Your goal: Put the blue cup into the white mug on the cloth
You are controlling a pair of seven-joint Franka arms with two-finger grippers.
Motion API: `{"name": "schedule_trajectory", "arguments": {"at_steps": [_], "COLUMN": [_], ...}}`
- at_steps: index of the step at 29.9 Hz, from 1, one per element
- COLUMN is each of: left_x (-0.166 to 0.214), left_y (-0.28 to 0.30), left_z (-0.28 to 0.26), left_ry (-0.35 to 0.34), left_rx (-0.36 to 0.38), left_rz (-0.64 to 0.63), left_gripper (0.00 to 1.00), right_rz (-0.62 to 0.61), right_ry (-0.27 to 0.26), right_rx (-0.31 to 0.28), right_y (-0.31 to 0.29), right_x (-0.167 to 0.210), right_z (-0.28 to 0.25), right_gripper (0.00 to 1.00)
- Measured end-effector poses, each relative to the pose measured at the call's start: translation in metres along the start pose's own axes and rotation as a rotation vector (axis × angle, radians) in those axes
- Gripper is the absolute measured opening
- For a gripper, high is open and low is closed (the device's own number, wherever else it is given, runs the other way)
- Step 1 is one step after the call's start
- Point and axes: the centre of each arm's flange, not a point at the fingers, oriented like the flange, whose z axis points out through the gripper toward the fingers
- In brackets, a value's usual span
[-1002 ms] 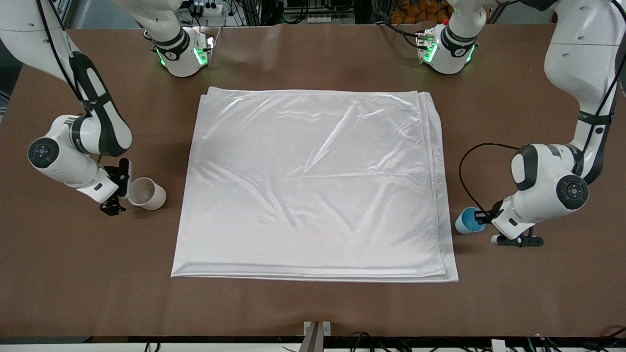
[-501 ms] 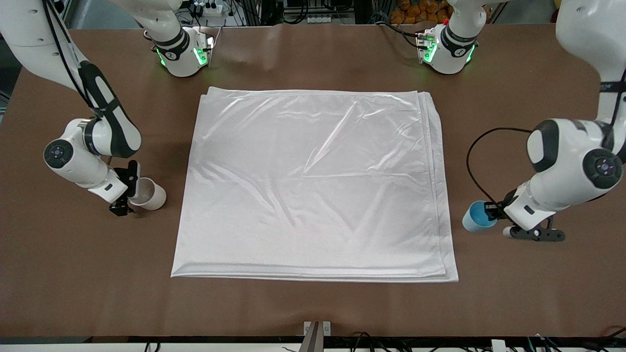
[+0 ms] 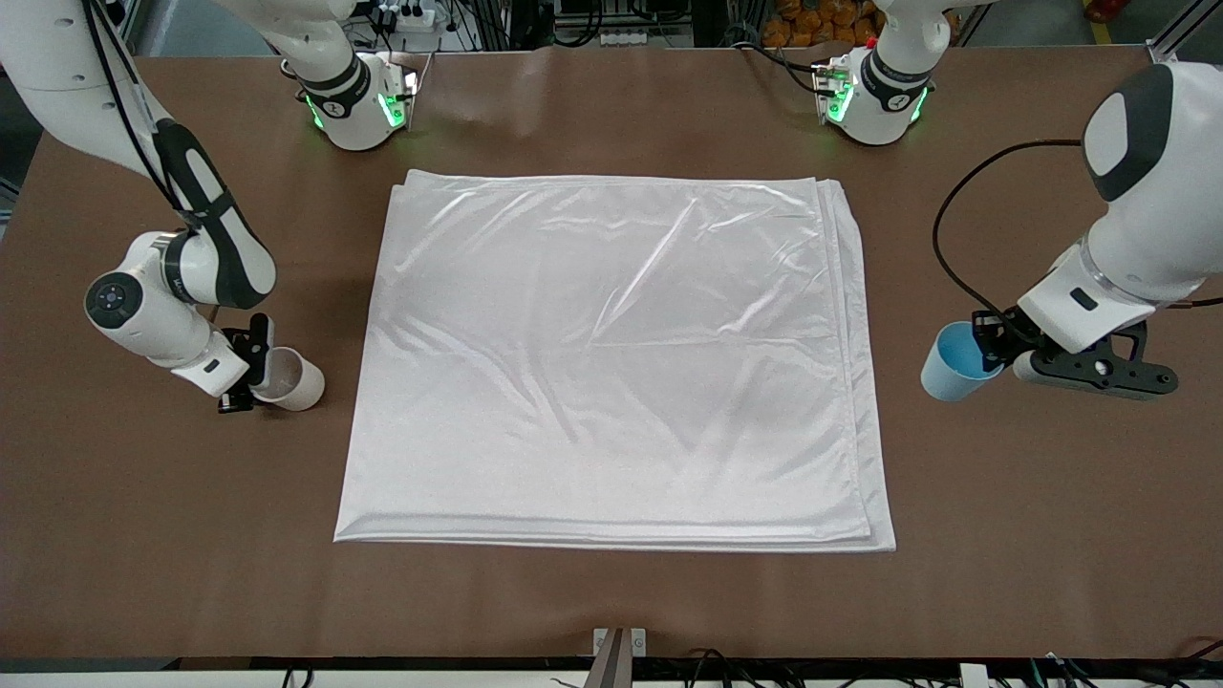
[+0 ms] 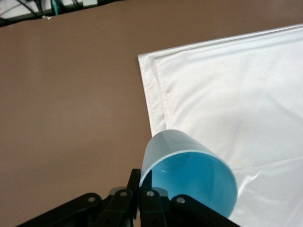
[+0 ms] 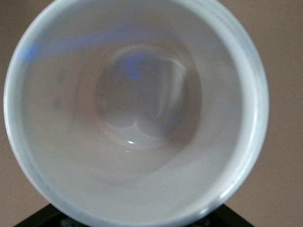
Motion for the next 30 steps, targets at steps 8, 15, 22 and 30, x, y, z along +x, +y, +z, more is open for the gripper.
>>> {"name": "schedule_trajectory", "arguments": {"at_steps": [8, 15, 22, 30], "left_x": [0.002, 0.003, 0.004, 0.003], "left_y": [0.006, 0.004, 0.008, 0.021], "left_z": [0.000, -0.017, -0.029, -0.026], "left_ry": [-0.003, -0.010, -0.002, -0.023], "left_rx": [-0.012, -0.033, -0.079, -0.093], "left_rz": [0.006, -0.005, -0.016, 0.000], "left_gripper": [0.04, 0.04, 0.04, 0.04], "right_rz": [0.014, 0.008, 0.010, 0.056], "right_ry": [-0.002, -0.007, 0.009, 0.054], "right_rx": [-0.006, -0.040, -0.078, -0.038], "right_y": [-0.001, 0.008, 0.026, 0.036], "right_x": [-0.008, -0.006, 0.024, 0.084], "right_z": [-0.002, -0.016, -0.053, -0.079], "right_gripper": [0.19, 0.19, 0.19, 0.19]}}
